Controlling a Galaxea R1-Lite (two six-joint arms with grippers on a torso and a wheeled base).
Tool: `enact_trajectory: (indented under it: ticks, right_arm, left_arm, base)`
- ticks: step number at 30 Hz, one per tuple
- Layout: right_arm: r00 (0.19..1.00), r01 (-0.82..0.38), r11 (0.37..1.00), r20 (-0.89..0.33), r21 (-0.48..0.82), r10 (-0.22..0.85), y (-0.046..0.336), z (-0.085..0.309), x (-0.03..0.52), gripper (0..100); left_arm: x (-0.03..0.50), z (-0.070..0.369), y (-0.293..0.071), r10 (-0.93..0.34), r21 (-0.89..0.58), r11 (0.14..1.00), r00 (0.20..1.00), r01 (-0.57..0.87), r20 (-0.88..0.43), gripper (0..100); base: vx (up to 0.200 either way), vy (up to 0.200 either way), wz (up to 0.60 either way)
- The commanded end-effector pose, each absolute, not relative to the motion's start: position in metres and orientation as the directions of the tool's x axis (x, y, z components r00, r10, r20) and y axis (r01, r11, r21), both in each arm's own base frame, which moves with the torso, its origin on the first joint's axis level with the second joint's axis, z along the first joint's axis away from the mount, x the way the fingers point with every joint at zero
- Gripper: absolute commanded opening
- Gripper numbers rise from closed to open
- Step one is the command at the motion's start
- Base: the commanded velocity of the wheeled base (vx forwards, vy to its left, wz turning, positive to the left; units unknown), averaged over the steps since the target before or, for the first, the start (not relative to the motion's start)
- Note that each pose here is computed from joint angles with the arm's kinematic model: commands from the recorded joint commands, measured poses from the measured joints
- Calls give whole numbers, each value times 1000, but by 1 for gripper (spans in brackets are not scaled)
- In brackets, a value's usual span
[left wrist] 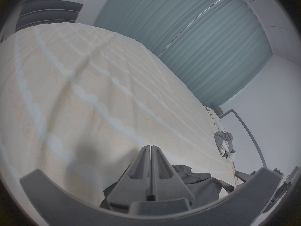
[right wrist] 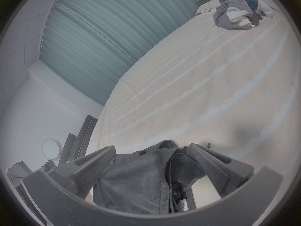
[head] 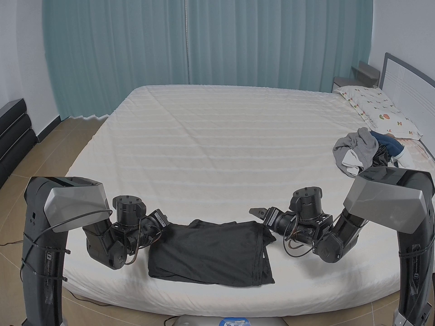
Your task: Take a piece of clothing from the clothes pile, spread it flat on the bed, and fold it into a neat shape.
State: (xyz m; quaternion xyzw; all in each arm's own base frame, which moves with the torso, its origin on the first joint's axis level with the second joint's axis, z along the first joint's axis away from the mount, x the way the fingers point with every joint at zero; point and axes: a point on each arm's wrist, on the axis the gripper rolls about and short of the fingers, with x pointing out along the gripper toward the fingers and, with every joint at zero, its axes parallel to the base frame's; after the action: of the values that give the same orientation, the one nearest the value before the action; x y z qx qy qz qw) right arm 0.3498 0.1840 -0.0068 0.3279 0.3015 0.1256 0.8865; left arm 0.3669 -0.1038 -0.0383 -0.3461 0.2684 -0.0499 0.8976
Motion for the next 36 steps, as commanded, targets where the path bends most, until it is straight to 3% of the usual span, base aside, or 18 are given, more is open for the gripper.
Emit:
enact_trajectory:
  ticks: [1,5,6,12,17,29,30,36]
  right_arm:
    - [787,-27,752,-450,658,422,184,-6,349,100]
    - [784,-23,755,-456,656,420,184,-8,348,100]
    - [784,-23,755,-456,656,420,184,-8,348,100]
    - [784,-23,755,-456,655,420,184,-7,347,100]
    - [782,-23,755,-459,655,422,184,-7,346,100]
    - [779,-23,757,-463,653,423,185,-9,346,100]
    - [778,-22,757,-465,653,423,185,-10,346,100]
    - [773,-27,759,-467,651,428,187,-11,345,100]
  left_arm:
    - [368,-36,-100,-261,-647,754,856,-108,-447,0]
    - [370,-34,-96,-244,-646,754,864,-117,-441,0]
    - [371,-33,-95,-243,-646,754,863,-119,-443,100]
    - [368,-29,-100,-302,-641,762,828,-88,-473,100]
    - [365,-36,-101,-348,-551,834,765,-12,-543,100]
    - [376,-39,-106,-353,-532,847,771,23,-530,100]
    - [376,-39,-105,-352,-532,846,771,20,-531,0]
    - [372,-40,-104,-346,-528,849,766,11,-542,0]
  base:
    - [0,0,0]
    - [0,0,0]
    - [0,0,0]
    - [0,0,0]
    - [0,0,0]
    - [0,0,0]
    - [0,0,0]
    - [0,0,0]
